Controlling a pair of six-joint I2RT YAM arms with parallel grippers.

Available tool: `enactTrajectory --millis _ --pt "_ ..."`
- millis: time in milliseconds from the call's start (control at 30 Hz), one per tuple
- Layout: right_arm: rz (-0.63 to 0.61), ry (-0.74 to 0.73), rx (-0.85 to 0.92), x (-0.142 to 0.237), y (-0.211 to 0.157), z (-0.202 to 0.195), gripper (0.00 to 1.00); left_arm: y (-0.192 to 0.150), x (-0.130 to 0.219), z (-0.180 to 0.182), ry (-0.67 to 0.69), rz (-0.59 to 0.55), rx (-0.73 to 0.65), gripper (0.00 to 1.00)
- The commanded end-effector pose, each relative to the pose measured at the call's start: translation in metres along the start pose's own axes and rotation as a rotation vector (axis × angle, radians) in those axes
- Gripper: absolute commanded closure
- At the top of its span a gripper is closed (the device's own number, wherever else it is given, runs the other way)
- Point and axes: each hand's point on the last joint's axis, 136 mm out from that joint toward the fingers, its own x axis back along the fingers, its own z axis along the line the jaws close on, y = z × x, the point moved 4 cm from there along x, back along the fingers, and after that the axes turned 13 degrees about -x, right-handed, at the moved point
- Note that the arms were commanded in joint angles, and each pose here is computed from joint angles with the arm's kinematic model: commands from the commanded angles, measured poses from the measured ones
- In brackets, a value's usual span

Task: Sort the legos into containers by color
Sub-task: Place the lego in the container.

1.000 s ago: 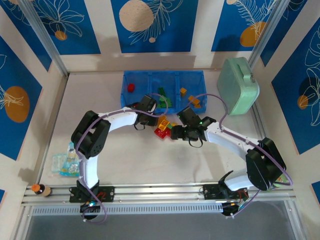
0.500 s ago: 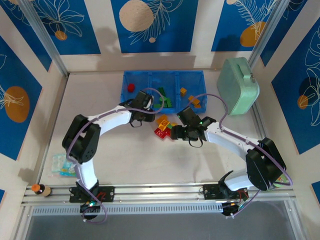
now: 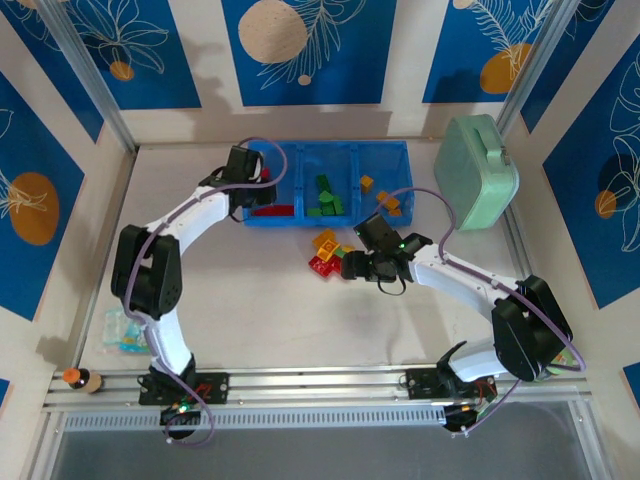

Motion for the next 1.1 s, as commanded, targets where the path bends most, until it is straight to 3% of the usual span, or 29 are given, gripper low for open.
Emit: enactTrajectory --millis 0,100,233,367,533,700,867,1067 --pt "0.002 0.025 -0.005 0.01 0.001 0.002 0.28 0.012 -0.003 -0.004 -0.019 0.009 -0.018 0.43" --pt "0.024 0.006 0.0 0.004 -0.002 -0.001 0.24 0.025 0.01 -0.011 -0.047 -0.025 -0.021 0.33" --pt "0.04 -0.007 -0.003 -0.002 -0.006 -0.004 0.24 0.033 0.043 -0.027 -0.07 -0.125 -0.066 0.3" --pt "0.042 -0.003 -0.002 -0.006 -0.005 -0.002 0.24 0.024 0.068 -0.029 -0.066 -0.152 -0.081 0.3" --pt "0.052 -0.017 0.015 -0.011 0.002 0.004 0.23 -0.008 0.089 -0.033 -0.091 -0.173 -0.058 0.3" --pt "0.056 -0.042 0.043 -0.018 0.016 0.013 0.24 -0.055 0.088 -0.037 -0.118 -0.127 -0.026 0.29" --pt "0.028 -0.044 0.091 -0.013 0.042 0.037 0.25 -0.102 0.084 -0.036 -0.12 -0.061 -0.008 0.3" --pt "0.059 -0.067 0.124 -0.025 0.061 0.066 0.27 -0.143 0.093 -0.033 -0.128 -0.069 0.044 0.3"
